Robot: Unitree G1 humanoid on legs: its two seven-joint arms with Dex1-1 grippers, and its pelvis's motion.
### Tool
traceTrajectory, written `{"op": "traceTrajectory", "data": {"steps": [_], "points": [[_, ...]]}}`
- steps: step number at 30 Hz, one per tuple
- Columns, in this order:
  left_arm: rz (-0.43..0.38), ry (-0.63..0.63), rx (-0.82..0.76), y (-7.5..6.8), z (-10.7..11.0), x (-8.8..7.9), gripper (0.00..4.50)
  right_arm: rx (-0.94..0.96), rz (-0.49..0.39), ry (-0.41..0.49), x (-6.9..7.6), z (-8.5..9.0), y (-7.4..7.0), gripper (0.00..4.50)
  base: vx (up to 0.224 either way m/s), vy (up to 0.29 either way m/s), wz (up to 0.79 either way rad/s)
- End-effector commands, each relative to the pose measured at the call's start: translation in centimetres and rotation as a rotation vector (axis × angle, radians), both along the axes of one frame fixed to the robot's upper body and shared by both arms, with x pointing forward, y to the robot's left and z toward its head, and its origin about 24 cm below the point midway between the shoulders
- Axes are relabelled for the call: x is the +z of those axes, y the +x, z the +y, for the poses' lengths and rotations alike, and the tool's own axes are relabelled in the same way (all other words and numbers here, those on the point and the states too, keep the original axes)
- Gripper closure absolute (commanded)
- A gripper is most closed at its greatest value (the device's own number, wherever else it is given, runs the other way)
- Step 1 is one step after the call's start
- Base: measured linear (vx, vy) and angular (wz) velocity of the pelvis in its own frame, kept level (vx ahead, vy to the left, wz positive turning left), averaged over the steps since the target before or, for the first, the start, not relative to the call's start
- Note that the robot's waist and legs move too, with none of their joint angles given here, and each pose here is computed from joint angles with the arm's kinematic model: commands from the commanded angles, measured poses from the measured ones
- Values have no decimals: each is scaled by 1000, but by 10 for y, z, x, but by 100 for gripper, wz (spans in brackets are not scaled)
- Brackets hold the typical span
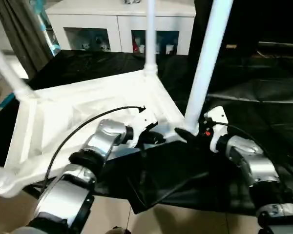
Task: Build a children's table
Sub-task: Rotate leg to tighten
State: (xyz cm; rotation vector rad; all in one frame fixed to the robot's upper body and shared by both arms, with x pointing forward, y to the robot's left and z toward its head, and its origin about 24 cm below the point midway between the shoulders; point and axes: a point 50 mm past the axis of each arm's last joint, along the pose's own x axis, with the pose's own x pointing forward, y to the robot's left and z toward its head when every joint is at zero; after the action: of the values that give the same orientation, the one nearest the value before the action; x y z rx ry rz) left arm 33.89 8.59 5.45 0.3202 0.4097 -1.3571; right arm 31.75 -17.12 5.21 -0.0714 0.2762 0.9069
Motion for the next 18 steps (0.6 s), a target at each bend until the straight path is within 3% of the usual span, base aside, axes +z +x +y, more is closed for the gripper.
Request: {"op": "traceTrajectory", "data": {"steps": [1,2,7,12,18], "points": [[-27,-39,-77,-1,-7,10,450,117,5,18,3,12,-5,55,0,0,0],[-22,-36,-83,-2,-3,11,450,141,10,8,4,9,-7,80,0,0,0],[4,-25,-107,-4,12,12,450,204,36,-14,6,3,-10,104,0,0,0],[18,-11,-117,-7,21,12,450,222,40,-27,5,4,-10,160,0,0,0],[12,12,-99,-8,35,13,450,257,58,-22,-1,13,-15,178,0,0,0]]}}
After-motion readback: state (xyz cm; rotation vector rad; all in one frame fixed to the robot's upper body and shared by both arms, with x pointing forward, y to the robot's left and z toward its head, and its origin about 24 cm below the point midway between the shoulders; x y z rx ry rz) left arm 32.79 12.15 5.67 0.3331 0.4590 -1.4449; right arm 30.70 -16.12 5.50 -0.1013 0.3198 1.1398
